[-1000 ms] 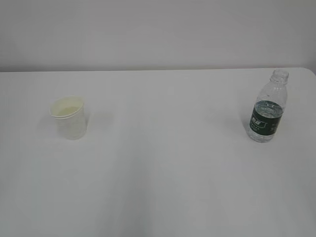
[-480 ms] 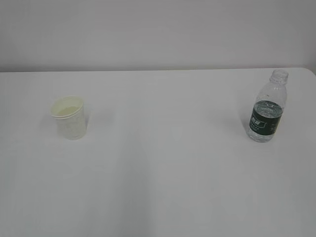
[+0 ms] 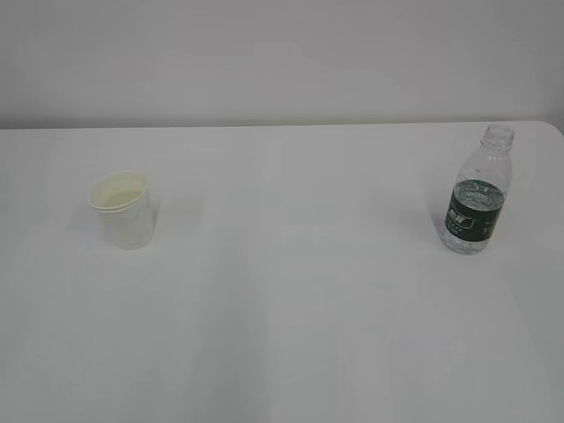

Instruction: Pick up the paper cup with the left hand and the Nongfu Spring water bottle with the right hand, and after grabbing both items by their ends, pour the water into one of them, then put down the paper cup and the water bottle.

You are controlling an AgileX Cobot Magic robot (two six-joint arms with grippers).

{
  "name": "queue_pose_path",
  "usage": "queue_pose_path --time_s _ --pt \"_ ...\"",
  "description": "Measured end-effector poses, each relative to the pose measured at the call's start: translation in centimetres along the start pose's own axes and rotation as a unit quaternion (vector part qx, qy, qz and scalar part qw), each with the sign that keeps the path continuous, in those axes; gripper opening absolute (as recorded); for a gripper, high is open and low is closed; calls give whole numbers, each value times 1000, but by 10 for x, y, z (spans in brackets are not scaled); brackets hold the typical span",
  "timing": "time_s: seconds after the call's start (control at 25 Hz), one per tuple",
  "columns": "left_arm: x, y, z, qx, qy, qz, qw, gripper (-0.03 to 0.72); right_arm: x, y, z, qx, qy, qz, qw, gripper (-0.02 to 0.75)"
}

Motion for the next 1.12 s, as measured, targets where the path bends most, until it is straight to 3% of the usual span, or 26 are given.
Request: queue_pose_path --time_s 0.76,1.12 --pt "5 13 16 11 -6 0 1000 524 11 37 38 70 -9 -14 997 589" --pt "10 16 19 17 1 -19 1000 524 16 66 54 86 -13 -19 996 538"
Point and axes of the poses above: a point on each arm's last joint axis where the gripper is mounted, y pointing out along that axis toward the gripper, x along the wrist's bending axis when the last joint is at zero, z = x × y, the point moved 2 cm from there along y, pointing out along that axis toward the gripper, and after that the axes turned 13 degrees about -y, right-handed, at the moved point
